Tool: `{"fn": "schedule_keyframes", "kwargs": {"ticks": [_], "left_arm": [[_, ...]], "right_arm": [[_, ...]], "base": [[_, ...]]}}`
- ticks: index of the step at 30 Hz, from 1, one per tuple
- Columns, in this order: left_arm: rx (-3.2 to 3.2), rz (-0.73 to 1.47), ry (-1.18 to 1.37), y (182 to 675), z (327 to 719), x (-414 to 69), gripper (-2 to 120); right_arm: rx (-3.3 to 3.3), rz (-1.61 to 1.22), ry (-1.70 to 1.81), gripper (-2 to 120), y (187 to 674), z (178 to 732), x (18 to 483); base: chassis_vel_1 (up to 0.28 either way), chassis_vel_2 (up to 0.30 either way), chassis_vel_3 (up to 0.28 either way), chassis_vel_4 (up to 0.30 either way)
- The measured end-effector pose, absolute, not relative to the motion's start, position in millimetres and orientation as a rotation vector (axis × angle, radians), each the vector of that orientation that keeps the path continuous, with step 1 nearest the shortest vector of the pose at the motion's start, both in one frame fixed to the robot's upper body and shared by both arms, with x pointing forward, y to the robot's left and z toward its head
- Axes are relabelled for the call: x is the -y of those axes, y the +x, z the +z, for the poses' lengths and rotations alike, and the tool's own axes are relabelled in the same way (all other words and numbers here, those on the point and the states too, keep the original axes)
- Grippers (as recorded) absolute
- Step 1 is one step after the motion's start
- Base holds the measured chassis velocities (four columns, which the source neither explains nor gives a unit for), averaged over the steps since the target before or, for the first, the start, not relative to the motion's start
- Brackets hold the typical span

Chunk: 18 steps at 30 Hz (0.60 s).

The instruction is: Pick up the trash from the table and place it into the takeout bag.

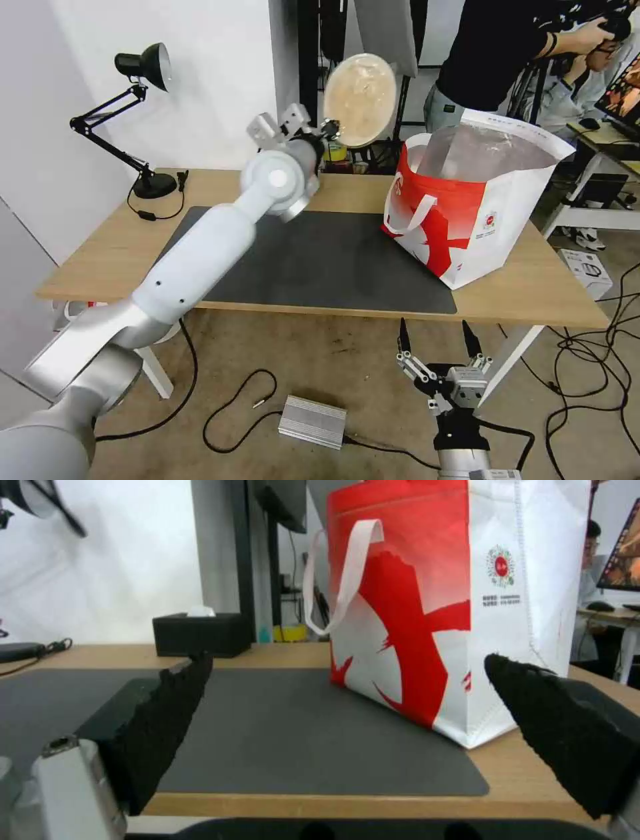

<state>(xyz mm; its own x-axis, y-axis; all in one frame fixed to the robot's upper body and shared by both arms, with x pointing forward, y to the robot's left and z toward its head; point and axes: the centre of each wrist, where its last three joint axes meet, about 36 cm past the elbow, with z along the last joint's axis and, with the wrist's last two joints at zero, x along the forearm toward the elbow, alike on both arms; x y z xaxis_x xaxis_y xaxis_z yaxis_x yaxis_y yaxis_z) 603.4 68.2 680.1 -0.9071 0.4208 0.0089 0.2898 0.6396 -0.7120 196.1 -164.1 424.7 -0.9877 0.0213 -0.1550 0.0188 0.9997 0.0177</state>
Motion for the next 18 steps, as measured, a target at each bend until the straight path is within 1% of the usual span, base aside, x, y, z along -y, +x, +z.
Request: {"fn": "schedule_keyframes", "kwargs": {"ticks": [4,7,18], "left_arm": [[2.683,1.114,-0.61,605,679,-59,0],[2.686,1.086,-0.632,613,672,-36,0],[2.693,1.017,-0.693,623,664,1,0]], "right_arm": [[-2.986,0.024,0.03,100,196,425,164],[-2.986,0.024,0.03,100,196,425,164],[-2.985,0.024,0.03,100,196,425,164]], "base": [[0.0,0.0,0.0,0.0],[0.0,0.0,0.0,0.0],[0.0,0.0,0.0,0.0]]}}
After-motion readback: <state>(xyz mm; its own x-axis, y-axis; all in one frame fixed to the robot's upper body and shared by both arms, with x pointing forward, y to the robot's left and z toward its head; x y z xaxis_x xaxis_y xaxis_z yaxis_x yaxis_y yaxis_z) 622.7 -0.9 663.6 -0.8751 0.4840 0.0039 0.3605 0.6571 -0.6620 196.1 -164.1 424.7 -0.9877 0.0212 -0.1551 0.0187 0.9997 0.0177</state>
